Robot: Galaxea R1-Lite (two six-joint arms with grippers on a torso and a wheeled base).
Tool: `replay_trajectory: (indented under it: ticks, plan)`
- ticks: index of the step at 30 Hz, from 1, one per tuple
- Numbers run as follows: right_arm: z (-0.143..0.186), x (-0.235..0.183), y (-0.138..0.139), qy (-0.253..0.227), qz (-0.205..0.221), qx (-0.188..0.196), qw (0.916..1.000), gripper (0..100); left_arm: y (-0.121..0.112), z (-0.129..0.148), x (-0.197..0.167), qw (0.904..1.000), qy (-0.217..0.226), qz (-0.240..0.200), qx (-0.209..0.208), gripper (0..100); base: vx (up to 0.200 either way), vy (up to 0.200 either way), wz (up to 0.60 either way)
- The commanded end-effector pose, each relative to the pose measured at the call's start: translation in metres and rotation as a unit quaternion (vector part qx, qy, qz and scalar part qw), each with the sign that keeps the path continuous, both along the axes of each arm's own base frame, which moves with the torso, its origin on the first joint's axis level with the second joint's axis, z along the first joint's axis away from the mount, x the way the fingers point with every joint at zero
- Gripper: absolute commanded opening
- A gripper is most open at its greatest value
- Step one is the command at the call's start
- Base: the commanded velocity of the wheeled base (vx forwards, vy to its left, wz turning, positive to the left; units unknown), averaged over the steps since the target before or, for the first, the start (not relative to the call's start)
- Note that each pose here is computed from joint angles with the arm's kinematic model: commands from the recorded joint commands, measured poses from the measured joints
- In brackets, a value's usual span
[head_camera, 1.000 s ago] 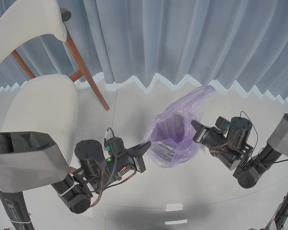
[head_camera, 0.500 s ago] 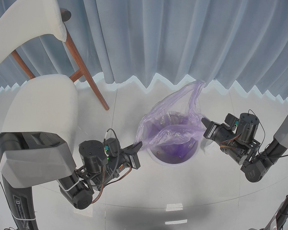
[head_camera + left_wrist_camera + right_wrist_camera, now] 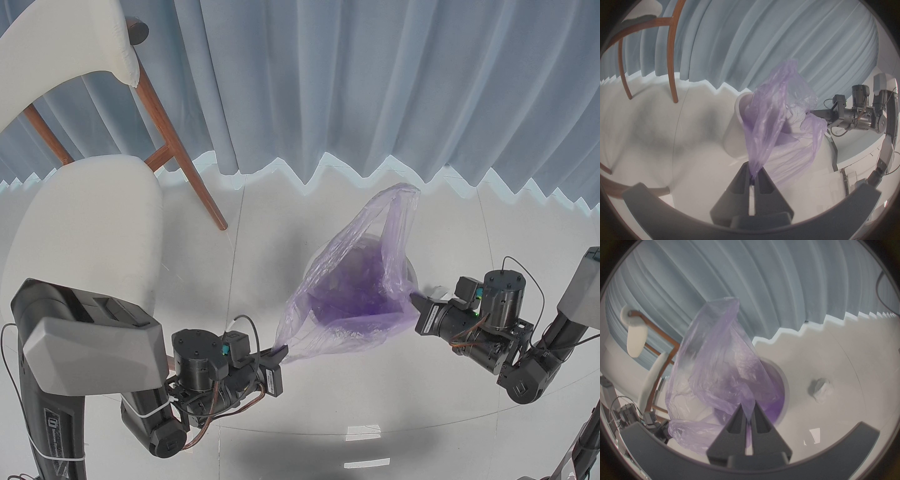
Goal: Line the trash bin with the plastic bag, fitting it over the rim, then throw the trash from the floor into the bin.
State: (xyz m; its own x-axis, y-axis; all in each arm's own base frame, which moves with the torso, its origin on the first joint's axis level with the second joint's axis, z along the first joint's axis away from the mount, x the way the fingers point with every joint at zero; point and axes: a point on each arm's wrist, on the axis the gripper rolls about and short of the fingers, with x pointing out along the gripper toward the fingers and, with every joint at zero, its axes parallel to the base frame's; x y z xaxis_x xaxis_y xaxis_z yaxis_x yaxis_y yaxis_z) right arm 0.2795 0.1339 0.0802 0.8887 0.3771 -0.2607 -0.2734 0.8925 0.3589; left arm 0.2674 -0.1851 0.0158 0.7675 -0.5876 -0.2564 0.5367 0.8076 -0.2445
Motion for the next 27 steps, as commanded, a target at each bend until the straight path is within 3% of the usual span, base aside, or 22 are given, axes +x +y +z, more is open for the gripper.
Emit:
replay_trajectory:
  ticks: [1, 15, 27]
  plan:
    - [-0.023, -0.007, 0.001, 0.039, 0.009, -0.027, 0.9988, 0, 0.001, -0.025, -0.004, 0.9991, 0.034, -0.002, 0.027, 0, 0.000, 0.000, 0.00]
    - [-0.056, 0.003, -0.007, 0.077, -0.005, -0.067, 0.9948, 0, -0.002, -0.060, 0.004, 0.9954, 0.053, 0.046, 0.065, 0, 0.000, 0.000, 0.00]
    - [-0.047, 0.029, -0.033, 0.046, -0.054, -0.068, 0.9952, 0, -0.015, -0.066, 0.026, 0.9964, 0.022, 0.066, 0.048, 0, 0.000, 0.000, 0.00]
